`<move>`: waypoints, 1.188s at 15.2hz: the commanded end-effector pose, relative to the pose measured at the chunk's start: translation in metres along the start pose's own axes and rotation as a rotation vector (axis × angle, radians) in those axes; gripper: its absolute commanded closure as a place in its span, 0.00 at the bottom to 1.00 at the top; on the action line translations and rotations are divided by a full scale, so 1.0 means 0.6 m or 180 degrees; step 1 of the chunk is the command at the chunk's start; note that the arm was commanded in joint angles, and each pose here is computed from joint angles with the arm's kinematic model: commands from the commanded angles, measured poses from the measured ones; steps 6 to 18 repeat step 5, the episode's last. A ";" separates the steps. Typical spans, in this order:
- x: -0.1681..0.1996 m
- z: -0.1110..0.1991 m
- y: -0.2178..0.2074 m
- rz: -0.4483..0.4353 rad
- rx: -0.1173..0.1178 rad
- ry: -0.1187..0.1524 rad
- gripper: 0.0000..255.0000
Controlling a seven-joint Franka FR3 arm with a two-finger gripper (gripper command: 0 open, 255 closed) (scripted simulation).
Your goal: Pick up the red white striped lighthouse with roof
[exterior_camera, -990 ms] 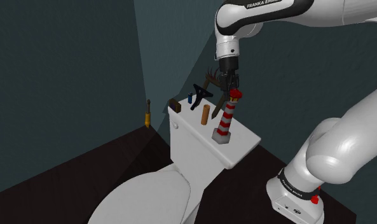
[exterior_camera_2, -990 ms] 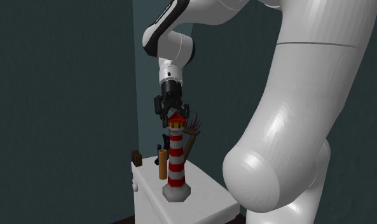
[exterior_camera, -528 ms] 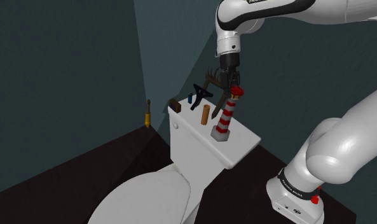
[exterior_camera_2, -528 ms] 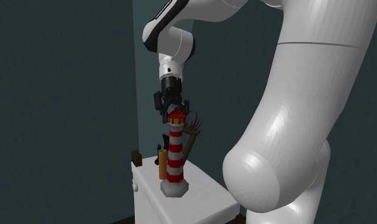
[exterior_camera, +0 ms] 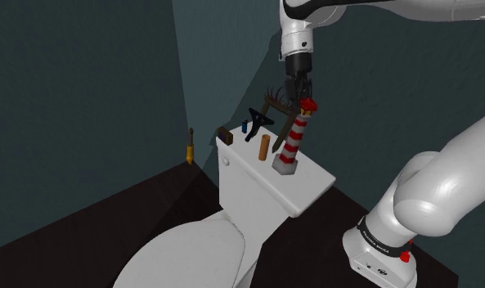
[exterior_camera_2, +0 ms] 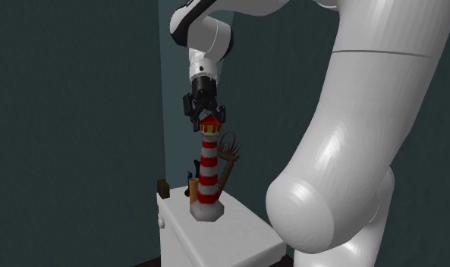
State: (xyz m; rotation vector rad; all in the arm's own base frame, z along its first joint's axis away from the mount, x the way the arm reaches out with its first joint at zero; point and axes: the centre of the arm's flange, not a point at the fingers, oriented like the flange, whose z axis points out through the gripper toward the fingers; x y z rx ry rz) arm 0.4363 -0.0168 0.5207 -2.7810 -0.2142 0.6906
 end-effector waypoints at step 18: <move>-0.017 -0.031 -0.010 0.0000 0.0000 -0.0001 1.00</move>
